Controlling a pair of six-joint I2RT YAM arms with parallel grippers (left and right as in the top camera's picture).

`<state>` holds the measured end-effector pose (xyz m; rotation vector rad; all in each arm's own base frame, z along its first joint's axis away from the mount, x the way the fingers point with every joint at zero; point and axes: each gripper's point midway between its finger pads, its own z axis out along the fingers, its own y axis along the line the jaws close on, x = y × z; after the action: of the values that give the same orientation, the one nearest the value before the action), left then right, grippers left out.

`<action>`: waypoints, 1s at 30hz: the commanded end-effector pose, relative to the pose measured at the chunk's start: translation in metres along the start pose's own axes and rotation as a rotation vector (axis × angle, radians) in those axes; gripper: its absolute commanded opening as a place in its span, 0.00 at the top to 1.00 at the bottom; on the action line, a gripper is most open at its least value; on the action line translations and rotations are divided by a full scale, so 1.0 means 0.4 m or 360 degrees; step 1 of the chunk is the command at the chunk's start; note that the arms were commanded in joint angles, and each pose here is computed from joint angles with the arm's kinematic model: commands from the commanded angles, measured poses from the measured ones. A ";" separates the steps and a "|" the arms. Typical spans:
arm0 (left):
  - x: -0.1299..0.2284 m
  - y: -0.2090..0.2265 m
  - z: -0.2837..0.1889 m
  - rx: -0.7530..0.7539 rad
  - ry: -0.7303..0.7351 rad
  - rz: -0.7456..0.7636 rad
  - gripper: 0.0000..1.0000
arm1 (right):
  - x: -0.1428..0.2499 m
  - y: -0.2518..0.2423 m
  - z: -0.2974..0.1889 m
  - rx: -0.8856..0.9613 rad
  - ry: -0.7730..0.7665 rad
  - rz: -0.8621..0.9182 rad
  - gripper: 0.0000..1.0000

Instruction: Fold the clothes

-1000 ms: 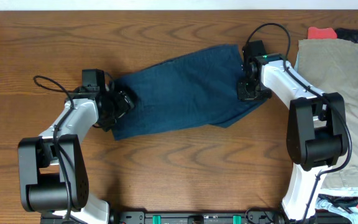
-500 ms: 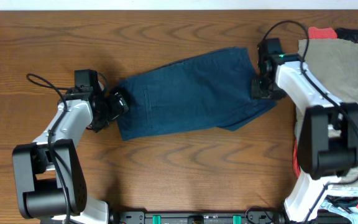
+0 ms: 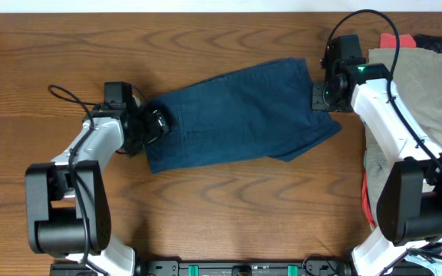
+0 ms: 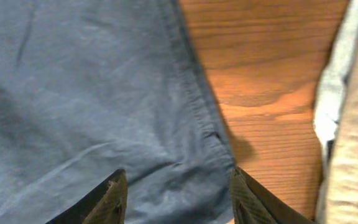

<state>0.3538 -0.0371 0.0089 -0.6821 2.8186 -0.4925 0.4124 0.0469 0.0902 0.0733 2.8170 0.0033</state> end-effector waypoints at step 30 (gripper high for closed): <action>0.137 -0.108 -0.387 0.0189 -0.0034 0.0103 0.94 | 0.351 0.549 0.101 -0.0935 0.0594 -0.0725 0.99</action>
<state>0.2794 -0.0513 0.1434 -0.6109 2.8029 -0.5762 0.3357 0.2401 0.0291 -0.6381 2.9547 0.6668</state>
